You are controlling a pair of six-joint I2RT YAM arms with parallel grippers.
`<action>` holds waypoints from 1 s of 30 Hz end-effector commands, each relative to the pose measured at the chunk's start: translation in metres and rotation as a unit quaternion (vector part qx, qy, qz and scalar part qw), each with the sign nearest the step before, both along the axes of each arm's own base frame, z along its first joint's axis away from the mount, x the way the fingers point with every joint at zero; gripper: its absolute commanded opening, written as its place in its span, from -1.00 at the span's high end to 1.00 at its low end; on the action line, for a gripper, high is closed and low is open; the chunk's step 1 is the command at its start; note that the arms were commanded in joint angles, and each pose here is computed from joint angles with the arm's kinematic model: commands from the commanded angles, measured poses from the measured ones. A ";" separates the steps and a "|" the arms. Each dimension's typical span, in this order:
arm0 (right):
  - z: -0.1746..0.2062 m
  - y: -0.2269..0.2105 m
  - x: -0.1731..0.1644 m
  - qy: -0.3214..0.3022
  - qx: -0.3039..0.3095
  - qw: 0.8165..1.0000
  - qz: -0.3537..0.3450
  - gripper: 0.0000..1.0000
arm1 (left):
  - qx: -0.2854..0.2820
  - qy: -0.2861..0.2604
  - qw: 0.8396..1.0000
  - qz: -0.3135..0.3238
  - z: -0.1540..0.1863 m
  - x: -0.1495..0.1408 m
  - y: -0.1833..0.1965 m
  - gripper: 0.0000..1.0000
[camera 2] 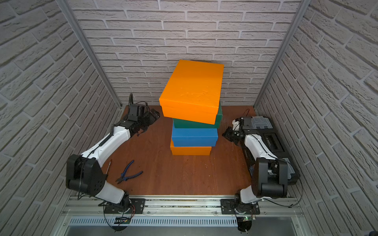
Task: Stack the shoeboxes
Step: Adjust the shoeboxes at the center of the board.
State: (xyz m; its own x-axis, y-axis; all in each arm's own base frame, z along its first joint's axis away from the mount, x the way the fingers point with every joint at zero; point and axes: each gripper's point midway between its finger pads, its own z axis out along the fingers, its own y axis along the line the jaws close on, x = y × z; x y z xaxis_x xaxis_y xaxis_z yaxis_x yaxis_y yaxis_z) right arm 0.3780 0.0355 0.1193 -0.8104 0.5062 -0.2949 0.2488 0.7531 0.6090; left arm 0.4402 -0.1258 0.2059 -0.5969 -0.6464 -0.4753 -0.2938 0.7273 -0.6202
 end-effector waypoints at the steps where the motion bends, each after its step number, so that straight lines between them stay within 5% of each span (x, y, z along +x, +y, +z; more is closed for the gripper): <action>1: -0.013 0.010 0.012 -0.013 0.012 1.000 0.003 0.86 | -0.028 0.006 1.000 -0.004 -0.017 0.009 -0.009 -0.96; 12: -0.045 0.025 0.021 -0.015 0.031 0.999 0.007 0.86 | -0.055 0.075 0.995 -0.035 -0.089 0.008 -0.051 -0.96; 30: -0.061 0.080 0.018 -0.016 0.056 0.996 0.065 0.85 | -0.078 0.107 0.990 -0.052 -0.124 -0.019 -0.072 -0.95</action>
State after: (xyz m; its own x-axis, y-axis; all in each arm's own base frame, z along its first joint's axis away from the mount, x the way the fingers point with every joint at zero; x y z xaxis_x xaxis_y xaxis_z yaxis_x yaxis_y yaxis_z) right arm 0.3936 0.1055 0.0531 -0.8626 0.4410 -0.2479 0.1709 0.7153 0.6776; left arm 0.4222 -0.1941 0.0767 -0.7467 -0.6240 -0.2302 -0.3743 0.6804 -0.6300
